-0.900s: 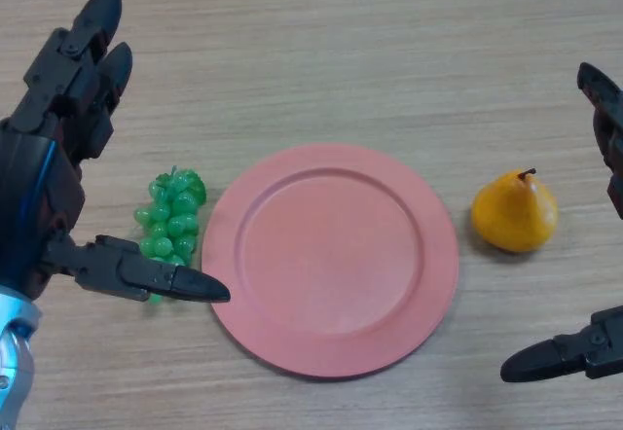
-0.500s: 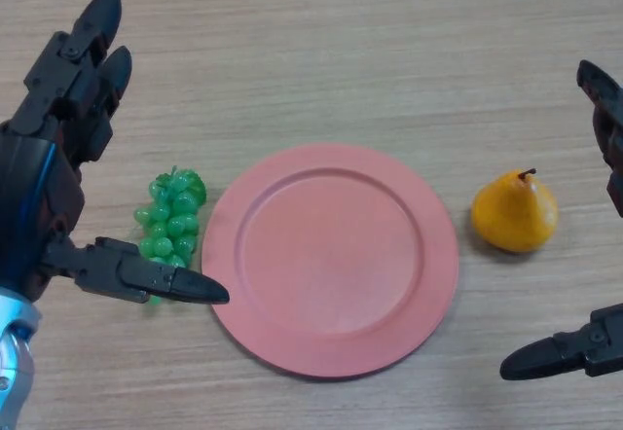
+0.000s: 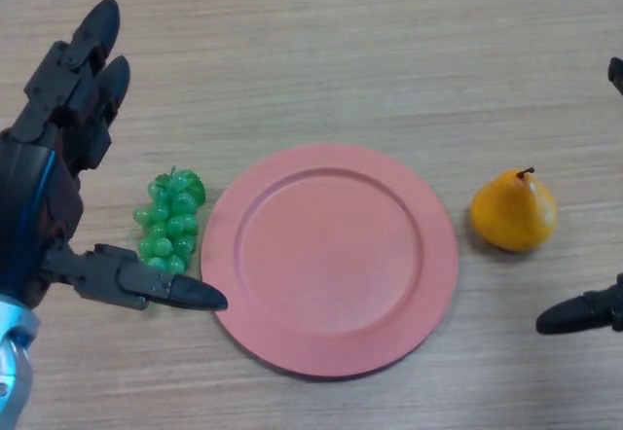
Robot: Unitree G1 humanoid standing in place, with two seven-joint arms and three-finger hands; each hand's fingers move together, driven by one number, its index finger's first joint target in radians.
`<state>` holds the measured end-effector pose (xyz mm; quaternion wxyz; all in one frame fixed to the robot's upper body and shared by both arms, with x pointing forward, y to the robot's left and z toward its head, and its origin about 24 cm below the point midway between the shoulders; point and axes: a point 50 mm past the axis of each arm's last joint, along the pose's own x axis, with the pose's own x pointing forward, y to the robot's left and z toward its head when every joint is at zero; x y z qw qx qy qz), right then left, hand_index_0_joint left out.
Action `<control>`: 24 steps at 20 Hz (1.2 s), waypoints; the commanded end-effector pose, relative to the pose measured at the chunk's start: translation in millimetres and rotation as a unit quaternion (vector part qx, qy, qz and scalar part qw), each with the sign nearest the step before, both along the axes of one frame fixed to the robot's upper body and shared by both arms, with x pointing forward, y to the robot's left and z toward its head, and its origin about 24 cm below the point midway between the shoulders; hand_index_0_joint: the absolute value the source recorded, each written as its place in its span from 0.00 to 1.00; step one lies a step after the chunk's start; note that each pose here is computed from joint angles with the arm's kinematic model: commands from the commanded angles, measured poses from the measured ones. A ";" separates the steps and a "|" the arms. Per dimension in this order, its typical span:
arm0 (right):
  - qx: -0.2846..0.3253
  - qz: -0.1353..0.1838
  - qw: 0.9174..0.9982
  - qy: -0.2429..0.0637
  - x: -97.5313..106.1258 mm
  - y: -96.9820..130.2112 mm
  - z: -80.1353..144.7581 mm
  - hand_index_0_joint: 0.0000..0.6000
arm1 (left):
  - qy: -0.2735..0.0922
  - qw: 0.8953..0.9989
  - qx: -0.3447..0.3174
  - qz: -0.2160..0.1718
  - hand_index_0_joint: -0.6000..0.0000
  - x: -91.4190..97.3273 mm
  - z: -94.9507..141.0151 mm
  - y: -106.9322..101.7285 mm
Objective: Pick up the yellow pear and place it on the plate
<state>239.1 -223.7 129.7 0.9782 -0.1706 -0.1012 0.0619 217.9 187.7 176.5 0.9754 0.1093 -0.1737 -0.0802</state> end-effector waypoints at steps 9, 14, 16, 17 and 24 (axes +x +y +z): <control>-0.006 0.015 0.998 -0.067 66.9 -21.3 1.7 0.00 | -0.082 0.996 0.023 0.015 1.00 -17.7 27.3 3.0; -0.020 0.002 0.998 -0.055 91.4 -22.6 -14.7 0.00 | -0.092 0.995 0.019 0.028 1.00 -20.1 29.6 11.5; -0.008 0.010 1.000 -0.027 97.9 -21.1 -23.4 0.00 | -0.089 0.995 0.028 0.033 1.00 -21.0 29.2 16.4; -0.001 0.009 1.000 -0.025 102.2 -19.3 -25.0 0.00 | -0.088 0.995 0.036 0.033 1.00 -21.7 28.5 17.6; -0.069 0.017 0.997 -0.008 110.6 -7.8 -40.7 0.75 | -0.082 0.995 0.041 0.044 1.00 -22.5 25.7 23.0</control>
